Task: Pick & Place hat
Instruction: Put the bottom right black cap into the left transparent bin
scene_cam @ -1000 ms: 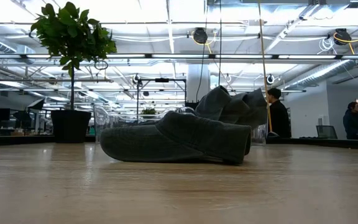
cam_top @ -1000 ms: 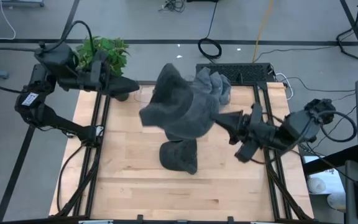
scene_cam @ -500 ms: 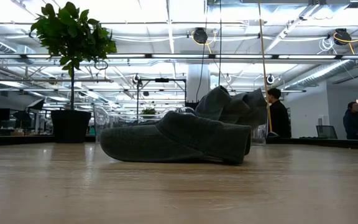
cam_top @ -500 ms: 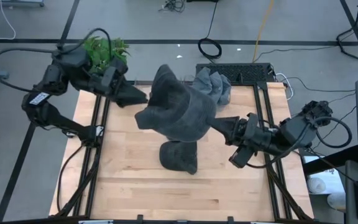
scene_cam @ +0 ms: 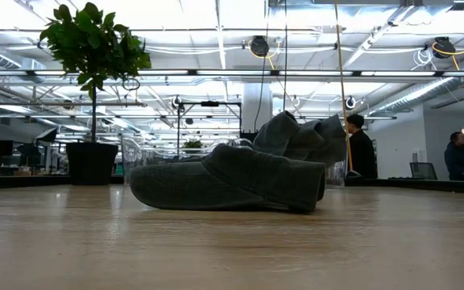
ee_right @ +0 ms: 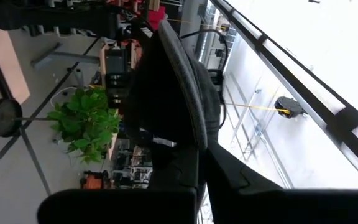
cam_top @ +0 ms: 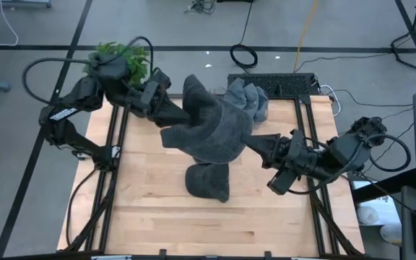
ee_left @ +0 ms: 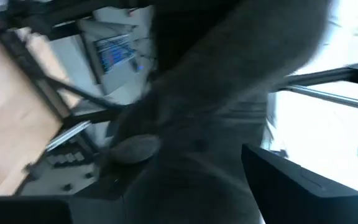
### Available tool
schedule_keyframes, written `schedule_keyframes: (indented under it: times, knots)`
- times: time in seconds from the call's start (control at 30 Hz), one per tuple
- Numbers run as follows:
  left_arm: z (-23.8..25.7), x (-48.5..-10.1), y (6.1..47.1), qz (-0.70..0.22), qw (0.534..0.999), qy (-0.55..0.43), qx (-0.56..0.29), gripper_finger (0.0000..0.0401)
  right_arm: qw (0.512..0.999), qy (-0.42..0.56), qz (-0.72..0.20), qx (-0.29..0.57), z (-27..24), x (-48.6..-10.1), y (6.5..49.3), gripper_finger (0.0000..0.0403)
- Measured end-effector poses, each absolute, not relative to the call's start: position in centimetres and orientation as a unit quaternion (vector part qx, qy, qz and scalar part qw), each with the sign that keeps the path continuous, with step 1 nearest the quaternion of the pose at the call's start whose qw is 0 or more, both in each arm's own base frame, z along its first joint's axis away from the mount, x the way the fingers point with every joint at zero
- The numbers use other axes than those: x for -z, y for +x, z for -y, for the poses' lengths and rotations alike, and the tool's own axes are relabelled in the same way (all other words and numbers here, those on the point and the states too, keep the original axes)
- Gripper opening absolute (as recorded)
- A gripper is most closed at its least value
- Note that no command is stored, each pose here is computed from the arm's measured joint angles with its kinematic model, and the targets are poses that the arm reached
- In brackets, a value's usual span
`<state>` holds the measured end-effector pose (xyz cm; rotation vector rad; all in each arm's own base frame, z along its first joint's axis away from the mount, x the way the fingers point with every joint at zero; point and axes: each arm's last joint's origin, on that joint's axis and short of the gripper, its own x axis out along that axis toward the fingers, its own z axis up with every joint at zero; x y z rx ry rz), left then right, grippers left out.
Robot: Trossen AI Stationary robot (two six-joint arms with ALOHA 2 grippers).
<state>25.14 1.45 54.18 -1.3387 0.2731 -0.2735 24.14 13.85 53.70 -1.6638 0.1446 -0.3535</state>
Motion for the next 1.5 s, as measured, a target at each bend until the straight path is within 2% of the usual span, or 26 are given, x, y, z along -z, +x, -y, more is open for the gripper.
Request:
schedule_keyframes:
  times: [0.23,0.43,0.53,0.7,0.73,1.03,1.23,1.5]
  knots:
    - [-1.7,-53.6,25.2,-0.124,0.776,-0.613,0.08,0.0234,0.66,-0.73,-0.071,0.165,-13.7,-53.8,24.0,0.0]
    - [-1.3,-54.1,25.2,-0.107,0.791,-0.594,0.1,0.0221,0.667,-0.722,-0.071,0.166,-13.5,-53.8,24.1,0.0]
    - [-1.3,-54.0,25.2,-0.109,0.799,-0.583,0.104,0.017,0.666,-0.724,-0.079,0.161,-13.3,-53.6,24.2,0.0]
    - [-1.3,-54.1,25.2,-0.111,0.805,-0.572,0.112,0.0034,0.673,-0.718,-0.084,0.156,-13.3,-53.3,24.4,0.0]
    - [-1.3,-54.1,25.2,-0.109,0.809,-0.566,0.115,0.0018,0.678,-0.714,-0.084,0.155,-13.3,-53.3,24.4,0.0]
    - [-1.5,-55.4,25.1,-0.039,0.855,-0.497,0.145,0.0004,0.752,-0.624,-0.107,0.186,-13.2,-52.2,24.8,0.0024]
    - [-1.9,-55.4,24.8,-0.042,0.851,-0.506,0.138,0.0003,0.706,-0.663,-0.153,0.196,-13.4,-50.8,25.3,0.0005]
    - [-2.7,-55.3,24.7,-0.044,0.844,-0.518,0.134,0.0002,0.691,-0.676,-0.155,0.204,-13.0,-51.1,25.4,0.0002]
